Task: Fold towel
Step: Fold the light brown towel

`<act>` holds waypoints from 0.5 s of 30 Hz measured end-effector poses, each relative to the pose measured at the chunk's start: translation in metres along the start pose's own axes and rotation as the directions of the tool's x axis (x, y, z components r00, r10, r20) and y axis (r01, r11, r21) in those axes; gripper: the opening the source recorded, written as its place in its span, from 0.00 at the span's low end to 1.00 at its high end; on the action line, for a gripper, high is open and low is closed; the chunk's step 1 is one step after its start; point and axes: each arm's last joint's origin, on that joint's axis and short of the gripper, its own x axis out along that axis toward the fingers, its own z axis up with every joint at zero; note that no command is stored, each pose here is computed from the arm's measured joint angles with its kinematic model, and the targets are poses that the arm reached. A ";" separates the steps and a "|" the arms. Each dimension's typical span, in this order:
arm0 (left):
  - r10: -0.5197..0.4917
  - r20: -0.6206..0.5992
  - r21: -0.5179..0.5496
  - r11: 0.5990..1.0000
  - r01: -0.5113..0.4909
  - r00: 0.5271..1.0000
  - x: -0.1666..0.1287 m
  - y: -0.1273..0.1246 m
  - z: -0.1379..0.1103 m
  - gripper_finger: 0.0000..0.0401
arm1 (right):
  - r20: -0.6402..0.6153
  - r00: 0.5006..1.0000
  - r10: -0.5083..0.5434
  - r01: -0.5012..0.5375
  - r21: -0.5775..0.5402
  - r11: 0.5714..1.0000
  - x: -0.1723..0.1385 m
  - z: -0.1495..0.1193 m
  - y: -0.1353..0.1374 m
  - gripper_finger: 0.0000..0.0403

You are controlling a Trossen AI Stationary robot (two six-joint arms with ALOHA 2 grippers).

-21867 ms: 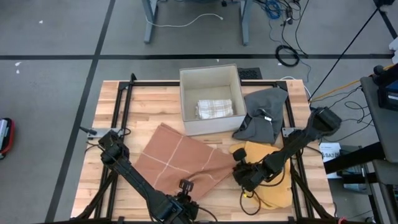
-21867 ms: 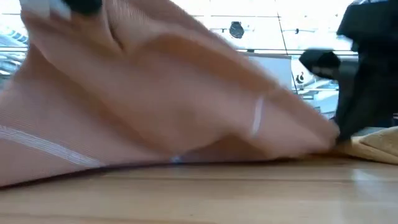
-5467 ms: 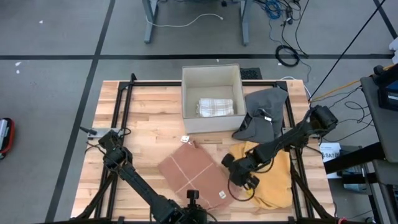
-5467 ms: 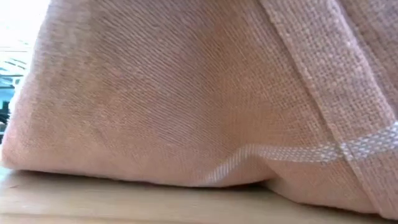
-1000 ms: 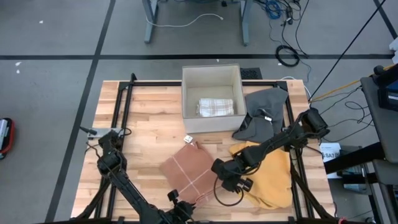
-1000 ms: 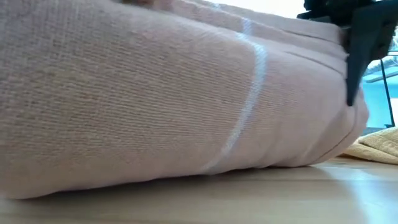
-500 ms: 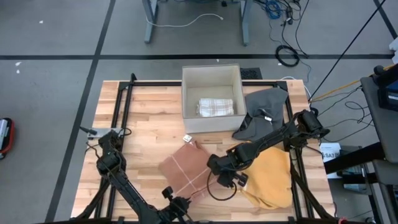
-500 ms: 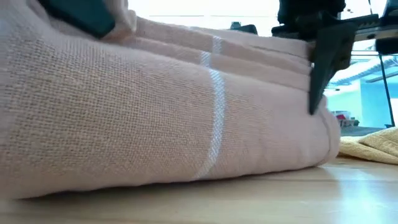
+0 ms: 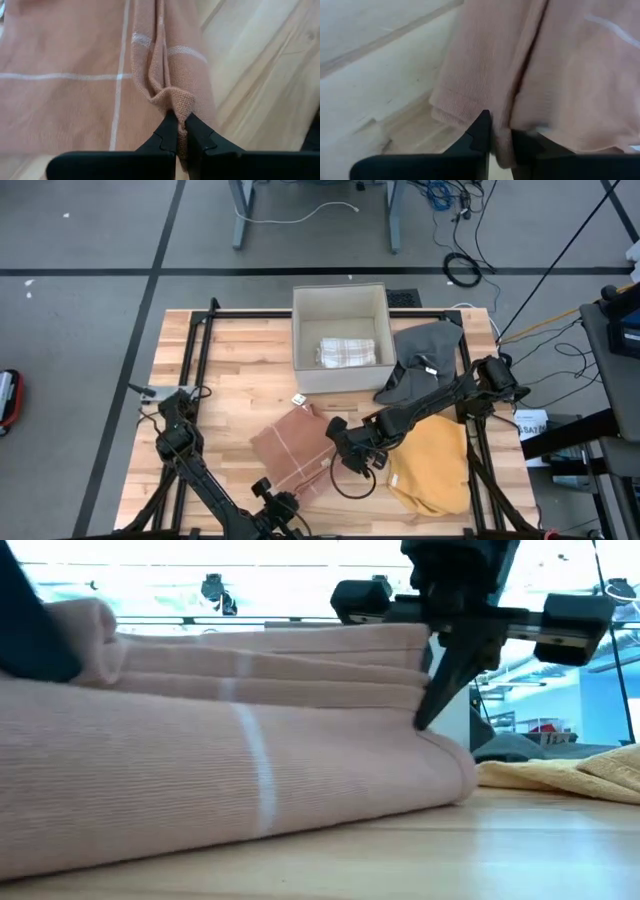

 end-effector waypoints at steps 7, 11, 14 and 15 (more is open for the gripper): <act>0.032 -0.035 0.007 0.999 -0.031 0.999 0.000 0.004 -0.001 0.03 | -0.051 0.998 0.026 -0.026 0.002 1.000 0.024 -0.006 0.000 0.13; 0.058 -0.057 0.005 0.998 -0.058 0.997 -0.001 0.007 -0.003 0.03 | -0.133 0.991 -0.017 0.019 0.019 1.000 0.031 -0.010 0.000 0.23; 0.078 -0.058 -0.003 0.997 -0.078 0.995 -0.001 0.009 -0.003 0.03 | -0.177 0.981 -0.077 0.085 0.040 0.996 0.025 -0.011 -0.002 0.31; 0.085 -0.058 -0.002 0.996 -0.085 0.995 -0.001 0.010 -0.002 0.03 | -0.174 0.980 -0.094 0.105 0.051 0.993 0.021 -0.010 -0.003 0.33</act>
